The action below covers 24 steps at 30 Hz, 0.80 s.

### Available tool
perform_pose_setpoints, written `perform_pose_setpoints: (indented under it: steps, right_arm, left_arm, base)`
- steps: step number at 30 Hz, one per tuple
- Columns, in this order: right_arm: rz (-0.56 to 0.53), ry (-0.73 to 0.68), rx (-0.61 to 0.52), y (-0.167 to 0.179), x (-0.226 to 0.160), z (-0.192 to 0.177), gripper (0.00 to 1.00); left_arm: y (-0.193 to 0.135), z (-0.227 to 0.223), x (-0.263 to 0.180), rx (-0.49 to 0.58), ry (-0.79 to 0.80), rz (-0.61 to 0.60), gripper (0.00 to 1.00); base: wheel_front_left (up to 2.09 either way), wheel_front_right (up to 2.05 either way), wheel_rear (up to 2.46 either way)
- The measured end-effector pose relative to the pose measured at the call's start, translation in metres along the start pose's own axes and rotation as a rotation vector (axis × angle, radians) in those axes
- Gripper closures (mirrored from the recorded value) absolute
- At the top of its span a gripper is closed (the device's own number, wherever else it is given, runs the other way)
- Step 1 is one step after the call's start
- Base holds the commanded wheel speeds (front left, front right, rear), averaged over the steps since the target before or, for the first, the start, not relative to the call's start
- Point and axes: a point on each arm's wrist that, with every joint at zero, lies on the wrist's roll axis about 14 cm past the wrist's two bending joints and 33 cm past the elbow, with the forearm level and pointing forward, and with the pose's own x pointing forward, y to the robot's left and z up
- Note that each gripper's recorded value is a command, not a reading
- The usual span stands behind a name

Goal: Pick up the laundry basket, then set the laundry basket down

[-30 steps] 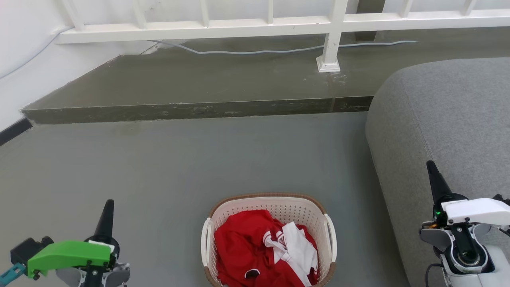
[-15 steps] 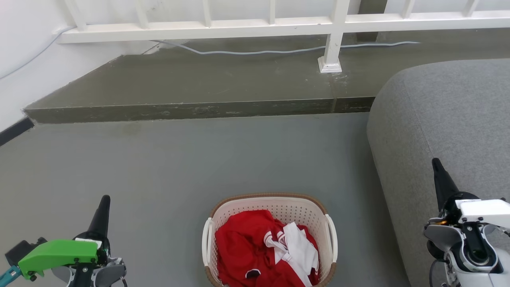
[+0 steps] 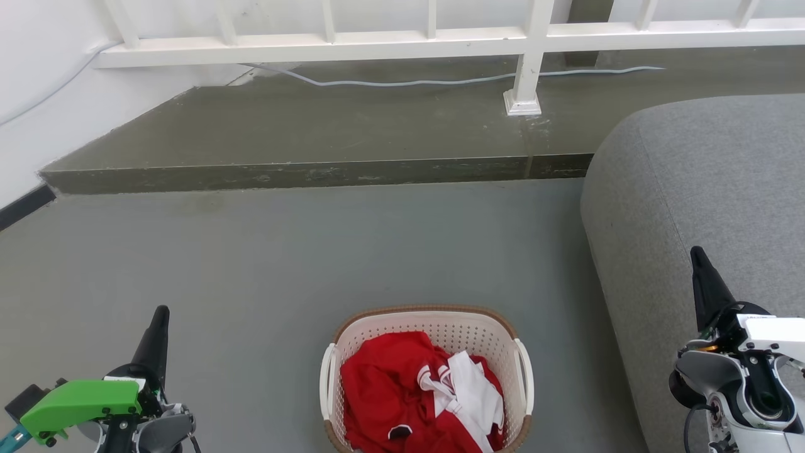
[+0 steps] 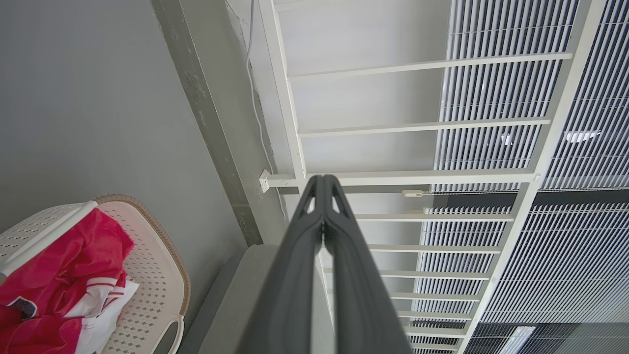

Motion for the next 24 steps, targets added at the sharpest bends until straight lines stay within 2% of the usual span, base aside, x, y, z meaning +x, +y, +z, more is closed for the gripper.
perform_pose_setpoints:
  steps: [24]
  right_arm:
    - [0.003, 0.0, 0.0, 0.0009, 0.0001, -0.0001, 1.0]
  left_arm:
    - [-0.0001, -0.0001, 0.0, 0.0, 0.0, 0.0, 1.0]
  base:
    - [0.0, 0.0, 0.0]
